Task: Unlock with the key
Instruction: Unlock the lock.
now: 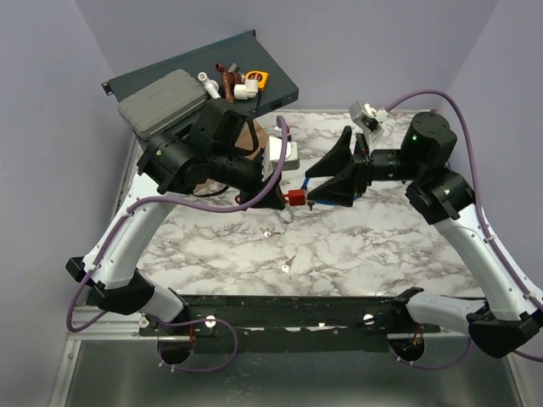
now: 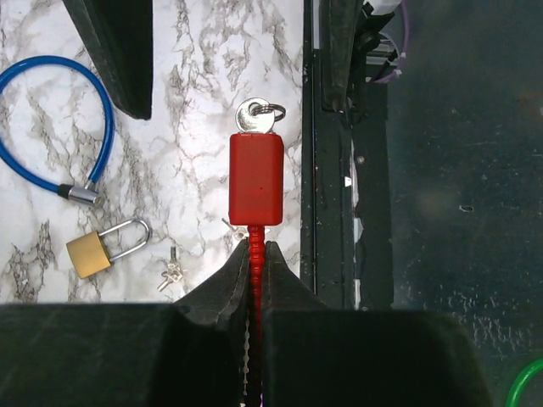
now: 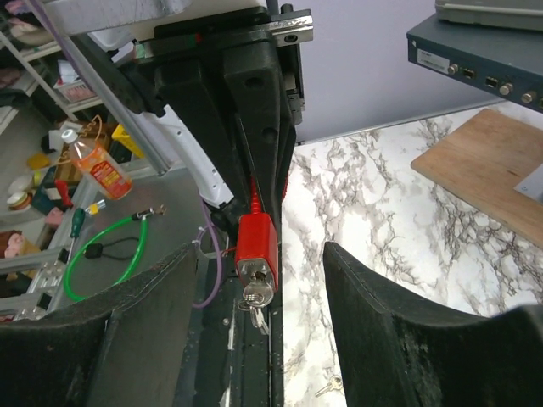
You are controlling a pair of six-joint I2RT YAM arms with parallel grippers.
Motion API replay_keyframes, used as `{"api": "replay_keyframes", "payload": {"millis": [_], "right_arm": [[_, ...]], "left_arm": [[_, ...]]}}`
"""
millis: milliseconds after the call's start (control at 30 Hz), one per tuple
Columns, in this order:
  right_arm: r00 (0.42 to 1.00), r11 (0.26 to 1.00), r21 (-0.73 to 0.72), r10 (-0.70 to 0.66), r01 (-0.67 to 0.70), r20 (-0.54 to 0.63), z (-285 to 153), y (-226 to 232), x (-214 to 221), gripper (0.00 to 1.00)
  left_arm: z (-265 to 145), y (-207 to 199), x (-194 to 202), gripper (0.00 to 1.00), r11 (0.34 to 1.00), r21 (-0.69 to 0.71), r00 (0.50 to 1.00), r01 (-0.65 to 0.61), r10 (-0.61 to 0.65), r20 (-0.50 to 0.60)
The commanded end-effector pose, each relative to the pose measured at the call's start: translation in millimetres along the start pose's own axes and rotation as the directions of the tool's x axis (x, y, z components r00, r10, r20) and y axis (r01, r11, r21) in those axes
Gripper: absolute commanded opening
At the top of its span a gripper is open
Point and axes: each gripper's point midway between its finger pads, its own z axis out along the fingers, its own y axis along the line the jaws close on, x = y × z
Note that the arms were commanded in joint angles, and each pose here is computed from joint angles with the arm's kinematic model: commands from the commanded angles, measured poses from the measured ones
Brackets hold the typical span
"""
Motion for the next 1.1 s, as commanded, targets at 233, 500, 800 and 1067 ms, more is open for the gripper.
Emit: {"api": "replay_keyframes", "payload": {"millis": [233,500,800,1067], "right_arm": [[0.999,0.999,-0.045,-0.007,0.005,-0.052,11,-1,9,0.63],[0.996,0.999,-0.037,-0.006,0.002,-0.085,21,0,16,0.56],[0.994,1.000,0.023,0.017,-0.015,-0.105,27,-11,22,0.02],[0.995,0.991,0.120,0.061,-0.051,-0.080,27,-28,22,0.01]], "left_arm": [[-3,-1,-10,0.00,0.998,0.005,0.998,0.060,-0.060,0.011],[-2,5,-12,0.00,0.995,-0.001,0.995,0.096,-0.096,0.002],[-1,10,-12,0.16,0.993,-0.019,0.993,0.120,-0.120,-0.015],[-32,23,-26,0.98,0.974,-0.222,0.998,-0.047,0.057,0.039]]}}
